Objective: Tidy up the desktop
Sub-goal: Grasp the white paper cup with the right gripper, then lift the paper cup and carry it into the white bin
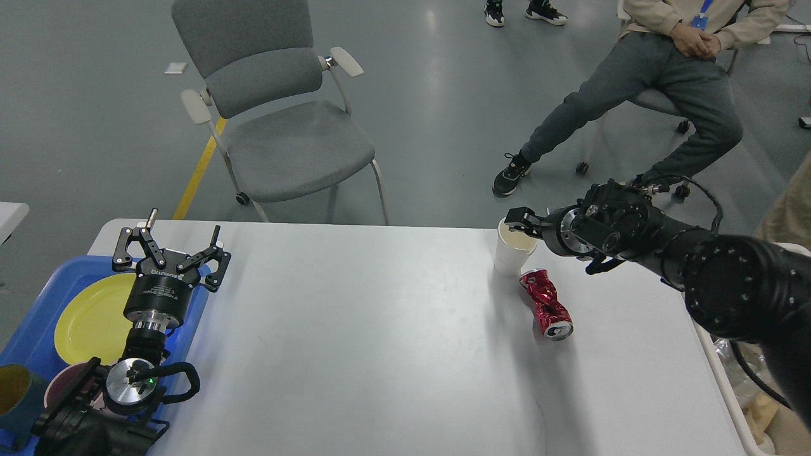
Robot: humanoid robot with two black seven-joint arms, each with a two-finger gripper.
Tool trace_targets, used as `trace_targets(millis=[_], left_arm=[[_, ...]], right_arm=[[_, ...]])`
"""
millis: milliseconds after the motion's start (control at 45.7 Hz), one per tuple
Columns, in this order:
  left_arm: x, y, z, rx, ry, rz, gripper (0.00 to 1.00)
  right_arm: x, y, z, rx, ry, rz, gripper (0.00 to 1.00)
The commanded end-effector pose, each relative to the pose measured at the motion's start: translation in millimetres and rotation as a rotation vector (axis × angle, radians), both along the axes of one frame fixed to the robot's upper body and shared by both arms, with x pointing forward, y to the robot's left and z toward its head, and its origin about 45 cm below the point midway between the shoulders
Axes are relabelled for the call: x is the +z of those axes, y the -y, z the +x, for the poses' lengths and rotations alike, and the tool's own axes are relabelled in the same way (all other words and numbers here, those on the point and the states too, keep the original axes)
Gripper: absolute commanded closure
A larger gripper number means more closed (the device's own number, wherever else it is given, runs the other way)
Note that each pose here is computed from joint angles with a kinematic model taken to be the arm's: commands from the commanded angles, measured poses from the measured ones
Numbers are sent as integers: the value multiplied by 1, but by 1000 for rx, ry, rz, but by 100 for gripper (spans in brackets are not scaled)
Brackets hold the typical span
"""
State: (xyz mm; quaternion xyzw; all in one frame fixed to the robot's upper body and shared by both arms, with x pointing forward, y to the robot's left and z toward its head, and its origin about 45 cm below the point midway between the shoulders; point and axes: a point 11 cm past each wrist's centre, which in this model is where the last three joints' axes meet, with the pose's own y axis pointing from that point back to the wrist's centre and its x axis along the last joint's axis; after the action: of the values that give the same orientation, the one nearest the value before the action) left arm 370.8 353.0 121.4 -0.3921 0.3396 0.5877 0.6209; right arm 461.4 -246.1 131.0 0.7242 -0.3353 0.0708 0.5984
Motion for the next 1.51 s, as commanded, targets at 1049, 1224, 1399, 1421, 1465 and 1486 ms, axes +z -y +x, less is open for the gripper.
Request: trace_targets(millis=[1049, 1224, 1399, 1421, 1465, 1486], left_arm=[[0, 0, 0, 1, 0, 0, 4], [0, 0, 0, 1, 0, 0, 4], [0, 0, 0, 1, 0, 0, 4], [0, 0, 0, 1, 1, 0, 4], [0, 0, 0, 1, 0, 0, 4], [0, -1, 0, 2, 0, -1, 4]], right_arm=[[-46, 13, -22, -137, 63, -9, 77], [-47, 14, -25, -151, 42, -23, 100], [-45, 19, -26, -222, 10, 14, 100], [-45, 20, -27, -231, 2, 19, 100], [-43, 21, -28, -246, -9, 30, 100], [-41, 21, -27, -251, -10, 39, 100]])
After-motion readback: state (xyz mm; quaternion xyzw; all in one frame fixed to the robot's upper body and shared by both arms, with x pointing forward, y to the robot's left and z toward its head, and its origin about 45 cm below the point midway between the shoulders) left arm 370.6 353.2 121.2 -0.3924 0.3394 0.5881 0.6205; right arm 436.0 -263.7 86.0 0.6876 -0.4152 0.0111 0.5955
